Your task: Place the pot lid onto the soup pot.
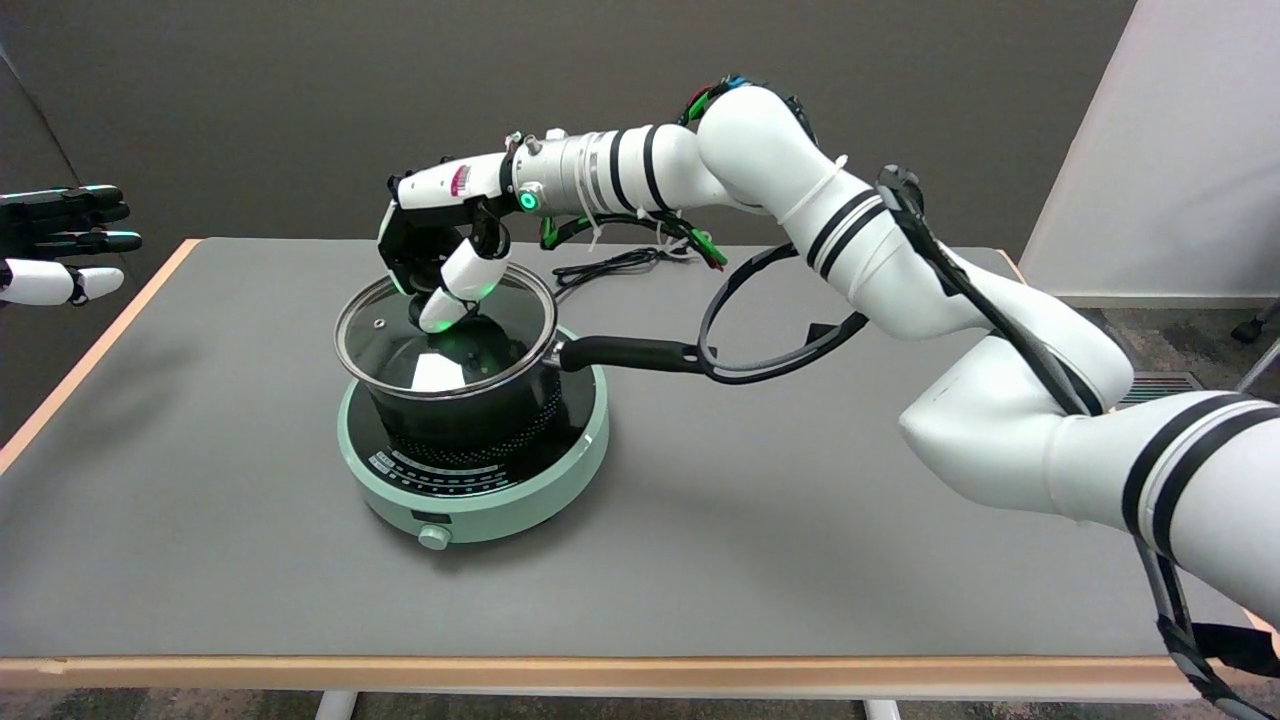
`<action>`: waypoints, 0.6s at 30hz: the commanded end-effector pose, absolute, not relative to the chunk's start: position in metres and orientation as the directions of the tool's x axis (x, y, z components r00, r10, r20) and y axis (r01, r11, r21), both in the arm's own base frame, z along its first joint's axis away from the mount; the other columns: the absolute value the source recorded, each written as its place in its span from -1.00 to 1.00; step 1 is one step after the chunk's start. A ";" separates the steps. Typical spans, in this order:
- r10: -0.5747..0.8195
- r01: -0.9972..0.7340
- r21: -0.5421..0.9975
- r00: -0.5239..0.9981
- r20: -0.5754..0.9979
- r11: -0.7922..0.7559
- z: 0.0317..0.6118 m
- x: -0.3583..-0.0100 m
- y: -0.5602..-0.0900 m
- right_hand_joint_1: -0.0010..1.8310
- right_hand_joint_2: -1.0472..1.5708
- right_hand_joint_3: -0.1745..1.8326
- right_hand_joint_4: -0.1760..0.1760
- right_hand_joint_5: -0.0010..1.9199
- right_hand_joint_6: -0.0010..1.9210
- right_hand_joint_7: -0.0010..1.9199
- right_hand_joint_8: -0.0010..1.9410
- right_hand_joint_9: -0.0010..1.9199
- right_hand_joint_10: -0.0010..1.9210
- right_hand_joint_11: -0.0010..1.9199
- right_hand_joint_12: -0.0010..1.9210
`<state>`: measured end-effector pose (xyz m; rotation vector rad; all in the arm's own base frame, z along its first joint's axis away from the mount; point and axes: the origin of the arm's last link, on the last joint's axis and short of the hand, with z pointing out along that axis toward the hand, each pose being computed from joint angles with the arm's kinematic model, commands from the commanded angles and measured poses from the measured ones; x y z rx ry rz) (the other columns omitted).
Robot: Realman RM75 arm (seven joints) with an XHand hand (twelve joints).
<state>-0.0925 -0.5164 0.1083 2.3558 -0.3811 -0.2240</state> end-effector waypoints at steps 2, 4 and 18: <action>-0.350 -0.224 0.693 0.936 -0.044 -0.686 0.108 -0.099 -0.516 0.34 0.70 -0.79 -0.91 -0.22 0.21 -0.02 0.36 -0.05 1.00 -0.52 1.00; -0.347 -0.224 0.693 0.937 -0.040 -0.685 0.108 -0.099 -0.516 0.34 0.70 -0.79 -0.91 -0.22 0.21 -0.03 0.37 -0.05 1.00 -0.52 1.00; -0.342 -0.221 0.694 0.939 -0.039 -0.686 0.110 -0.099 -0.515 0.47 0.50 -0.35 0.93 -0.26 -0.26 -0.08 0.32 -0.20 0.97 -0.76 1.00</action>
